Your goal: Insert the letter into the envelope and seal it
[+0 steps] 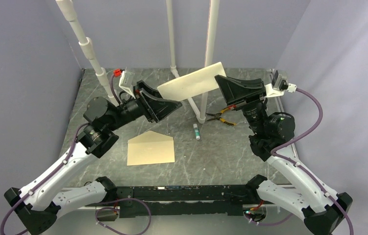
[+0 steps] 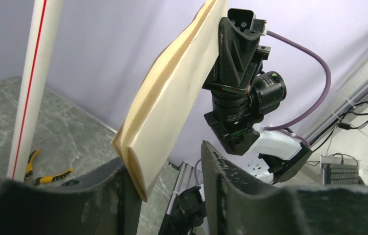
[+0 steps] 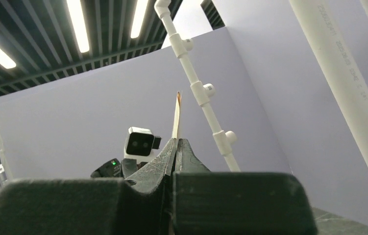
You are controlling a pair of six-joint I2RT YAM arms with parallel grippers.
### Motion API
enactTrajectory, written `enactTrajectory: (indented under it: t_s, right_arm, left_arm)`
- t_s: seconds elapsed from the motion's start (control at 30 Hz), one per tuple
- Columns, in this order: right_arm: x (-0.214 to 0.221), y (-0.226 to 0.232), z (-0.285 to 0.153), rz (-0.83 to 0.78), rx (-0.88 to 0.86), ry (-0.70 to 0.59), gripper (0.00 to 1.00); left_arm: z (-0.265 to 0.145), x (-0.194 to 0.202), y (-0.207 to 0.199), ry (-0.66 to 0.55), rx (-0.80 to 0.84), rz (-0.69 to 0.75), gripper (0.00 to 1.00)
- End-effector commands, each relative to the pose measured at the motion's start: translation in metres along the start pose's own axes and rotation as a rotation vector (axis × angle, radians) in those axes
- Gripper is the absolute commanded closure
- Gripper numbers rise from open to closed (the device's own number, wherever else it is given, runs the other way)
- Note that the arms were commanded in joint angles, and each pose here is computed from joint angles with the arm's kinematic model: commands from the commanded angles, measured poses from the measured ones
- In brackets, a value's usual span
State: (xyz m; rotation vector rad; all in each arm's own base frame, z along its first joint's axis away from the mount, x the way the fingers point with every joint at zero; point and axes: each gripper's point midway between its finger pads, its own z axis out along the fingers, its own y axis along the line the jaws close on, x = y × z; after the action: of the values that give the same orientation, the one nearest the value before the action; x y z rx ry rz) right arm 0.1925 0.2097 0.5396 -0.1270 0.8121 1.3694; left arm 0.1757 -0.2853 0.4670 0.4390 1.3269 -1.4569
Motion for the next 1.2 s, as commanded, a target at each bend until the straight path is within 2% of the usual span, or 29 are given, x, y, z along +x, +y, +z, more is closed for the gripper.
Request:
enactTrajectory:
  t_s: [0.0,0.07,0.13,0.27,0.3,0.37,0.4,0.53,0.57,0.6,0.63,0.7,0.73,0.83,0.93,1.0,1.17]
  right_arm:
    - [-0.014,0.006,-0.003,0.046,-0.022,-0.083,1.00]
    - [-0.010,0.004,-0.005,0.053,-0.016,-0.073,1.00]
    - [-0.007,0.003,-0.010,0.062,-0.012,-0.064,1.00]
    - [-0.003,-0.005,-0.020,0.072,0.027,-0.064,1.00]
    - [-0.002,-0.007,-0.024,0.082,0.039,-0.071,1.00]
    - [-0.004,-0.007,-0.027,0.082,0.046,-0.079,1.00]
    - [-0.003,-0.008,-0.027,0.083,0.050,-0.076,1.00]
    - [-0.001,-0.012,-0.026,0.056,0.079,-0.047,1.00]
    - [0.001,-0.014,-0.027,0.036,0.096,-0.029,0.91]
    - [0.004,-0.018,-0.027,0.006,0.121,0.001,0.74]
    - [0.009,-0.026,-0.028,-0.032,0.169,0.050,0.45]
    - [0.019,-0.042,-0.032,-0.133,0.264,0.176,0.20]
    - [0.026,-0.048,-0.034,-0.195,0.290,0.254,0.16]
    - [0.046,-0.053,-0.040,-0.316,0.292,0.505,0.11]
    - [0.072,-0.048,-0.045,-0.395,0.175,0.773,0.10]
    - [0.097,-0.044,-0.053,-0.424,0.023,0.943,0.09]
    - [0.134,-0.023,-0.079,-0.334,-0.265,1.150,0.09]
  left_arm:
    - [0.000,-0.023,-0.016,-0.111,0.074,-0.005,0.59]
    - [0.000,-0.023,-0.015,-0.117,0.072,-0.003,0.65]
    - [0.000,-0.024,-0.015,-0.119,0.069,0.001,0.67]
    - [-0.002,-0.024,-0.011,-0.127,0.054,0.014,0.60]
    - [-0.002,-0.023,-0.009,-0.126,0.052,0.017,0.63]
    - [0.001,-0.020,-0.008,-0.107,0.053,0.011,0.82]
    - [0.003,-0.018,-0.008,-0.094,0.056,0.006,0.95]
    - [0.009,-0.007,0.003,-0.026,0.021,0.010,0.98]
    - [0.009,-0.003,0.006,0.002,0.006,0.023,0.98]
    - [0.009,0.002,0.010,0.038,-0.008,0.053,0.98]
    - [0.008,0.004,0.014,0.070,-0.031,0.084,0.98]
    - [0.004,0.009,0.018,0.136,-0.050,0.170,0.98]
    - [-0.001,0.017,0.022,0.194,-0.055,0.225,0.98]
    - [-0.016,0.042,0.023,0.363,-0.013,0.317,0.97]
    - [-0.027,0.060,0.018,0.498,0.069,0.361,0.98]
    - [-0.030,0.069,0.014,0.565,0.126,0.366,0.97]
    - [-0.035,0.084,0.023,0.672,0.157,0.390,0.98]
